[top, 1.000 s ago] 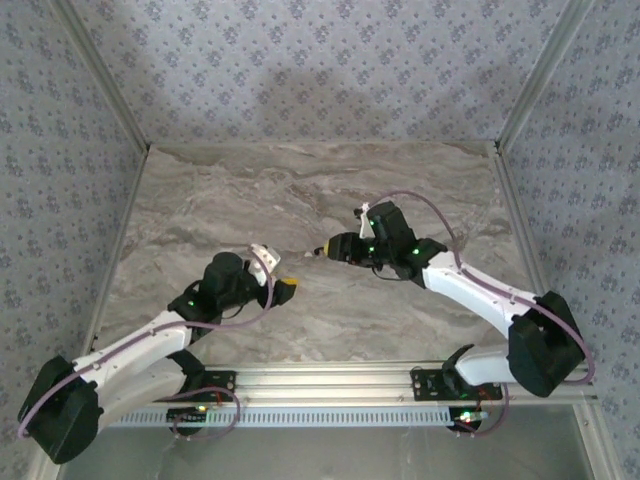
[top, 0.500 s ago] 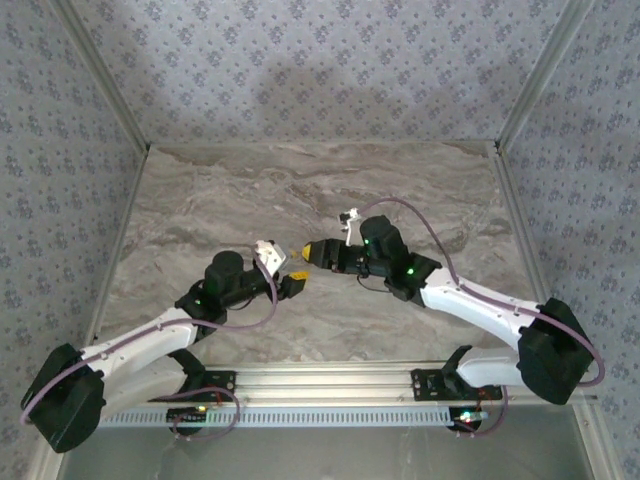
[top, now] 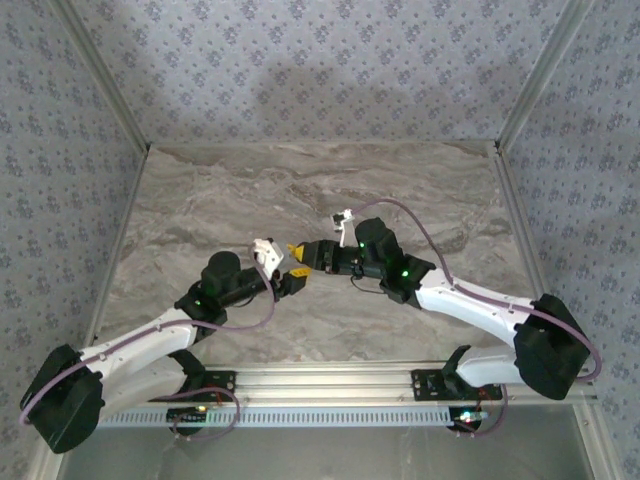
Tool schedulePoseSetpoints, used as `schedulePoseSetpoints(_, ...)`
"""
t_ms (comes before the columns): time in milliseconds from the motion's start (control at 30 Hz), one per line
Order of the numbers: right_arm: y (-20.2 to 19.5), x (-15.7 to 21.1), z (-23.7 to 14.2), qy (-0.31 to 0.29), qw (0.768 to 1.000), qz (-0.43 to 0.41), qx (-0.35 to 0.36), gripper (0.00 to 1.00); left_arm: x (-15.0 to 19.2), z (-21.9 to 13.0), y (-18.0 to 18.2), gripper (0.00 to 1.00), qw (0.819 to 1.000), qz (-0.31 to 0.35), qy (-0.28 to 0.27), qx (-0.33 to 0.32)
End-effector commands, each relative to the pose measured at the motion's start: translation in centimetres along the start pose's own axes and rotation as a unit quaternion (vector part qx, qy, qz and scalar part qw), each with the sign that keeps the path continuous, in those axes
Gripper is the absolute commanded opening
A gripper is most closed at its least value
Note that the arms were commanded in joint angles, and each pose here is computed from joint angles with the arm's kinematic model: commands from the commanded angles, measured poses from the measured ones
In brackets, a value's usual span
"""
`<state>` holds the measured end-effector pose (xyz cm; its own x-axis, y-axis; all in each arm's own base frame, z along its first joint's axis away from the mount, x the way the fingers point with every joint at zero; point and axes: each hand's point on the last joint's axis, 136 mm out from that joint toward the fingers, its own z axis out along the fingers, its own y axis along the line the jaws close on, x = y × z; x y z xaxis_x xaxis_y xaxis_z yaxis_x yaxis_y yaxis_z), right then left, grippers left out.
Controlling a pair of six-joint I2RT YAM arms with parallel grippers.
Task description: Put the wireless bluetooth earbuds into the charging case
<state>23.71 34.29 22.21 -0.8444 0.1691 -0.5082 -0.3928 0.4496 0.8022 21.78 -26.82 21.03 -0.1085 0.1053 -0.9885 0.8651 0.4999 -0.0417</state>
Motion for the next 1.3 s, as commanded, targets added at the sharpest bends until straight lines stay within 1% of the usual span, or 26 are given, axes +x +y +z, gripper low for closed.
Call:
schedulePoseSetpoints(0,0.2,0.1,0.2,-0.006,1.000,-0.001,-0.007,0.44,-2.3,-0.4,-0.1,0.51,0.999,0.002,-0.041,-0.004)
schedulePoseSetpoints(67,0.2,0.2,0.2,-0.004,1.000,-0.001,-0.008,0.44,-2.5,-0.5,-0.2,0.47,0.999,0.001,-0.044,-0.002)
schedulePoseSetpoints(233,0.3,0.4,0.2,-0.001,1.000,-0.002,-0.010,0.44,-2.8,-0.7,-0.2,0.28,0.999,-0.001,-0.049,-0.002)
schedulePoseSetpoints(300,0.3,0.4,0.2,-0.001,1.000,-0.005,-0.011,0.45,-2.8,-0.7,-0.2,0.22,0.999,-0.001,-0.047,0.000)
schedulePoseSetpoints(367,0.4,0.2,-0.1,-0.005,1.000,-0.015,-0.009,0.49,-2.8,-0.7,-0.3,0.18,0.999,-0.003,-0.044,0.001)
schedulePoseSetpoints(400,0.3,0.1,-0.4,-0.008,1.000,-0.022,-0.004,0.53,-2.7,-0.8,-0.2,0.17,0.999,-0.005,-0.044,-0.001)
schedulePoseSetpoints(467,0.2,-0.5,-1.5,-0.019,0.999,-0.049,0.006,0.66,-2.5,-0.9,-0.1,0.15,0.999,-0.011,-0.044,0.002)
schedulePoseSetpoints(533,0.2,-1.2,-3.0,-0.030,0.996,-0.083,0.014,0.72,-2.4,-1.2,0.0,0.14,0.999,-0.020,-0.045,0.012)
schedulePoseSetpoints(600,0.0,-1.9,-4.6,-0.043,0.991,-0.121,0.026,0.73,-2.3,-1.4,-0.1,0.14,0.998,-0.028,-0.047,0.027)
schedulePoseSetpoints(733,0.0,-2.5,-7.4,-0.047,0.975,-0.214,0.031,0.72,-3.0,-1.7,-0.8,0.13,0.996,-0.024,-0.055,0.063)
schedulePoseSetpoints(833,0.2,-2.1,-8.3,-0.026,0.957,-0.290,0.012,0.69,-3.4,-1.8,-1.8,0.13,0.994,-0.015,-0.055,0.094)
schedulePoseSetpoints(933,0.4,-1.2,-8.9,0.007,0.924,-0.382,-0.008,0.65,-3.9,-2.0,-2.9,0.13,0.990,-0.008,-0.056,0.127)
schedulePoseSetpoints(1000,1.0,0.1,-9.2,0.031,0.885,-0.463,-0.044,0.63,-4.2,-2.2,-3.6,0.13,0.987,-0.003,-0.055,0.150)
schedulePoseSetpoints(1067,1.2,0.6,-9.2,0.040,0.852,-0.519,-0.058,0.61,-4.4,-2.3,-4.2,0.14,0.985,0.002,-0.049,0.168)
schedulePoseSetpoints(1100,1.3,0.7,-9.2,0.044,0.840,-0.537,-0.063,0.60,-4.4,-2.3,-4.4,0.14,0.983,0.003,-0.045,0.177)
schedulePoseSetpoints(1200,1.5,0.7,-9.0,0.077,0.824,-0.556,-0.071,0.60,-4.8,-2.4,-5.0,0.14,0.980,0.010,-0.041,0.194)
schedulePoseSetpoints(1267,1.6,1.1,-8.6,0.103,0.821,-0.554,-0.087,0.59,-5.1,-2.5,-5.2,0.14,0.978,0.015,-0.043,0.201)
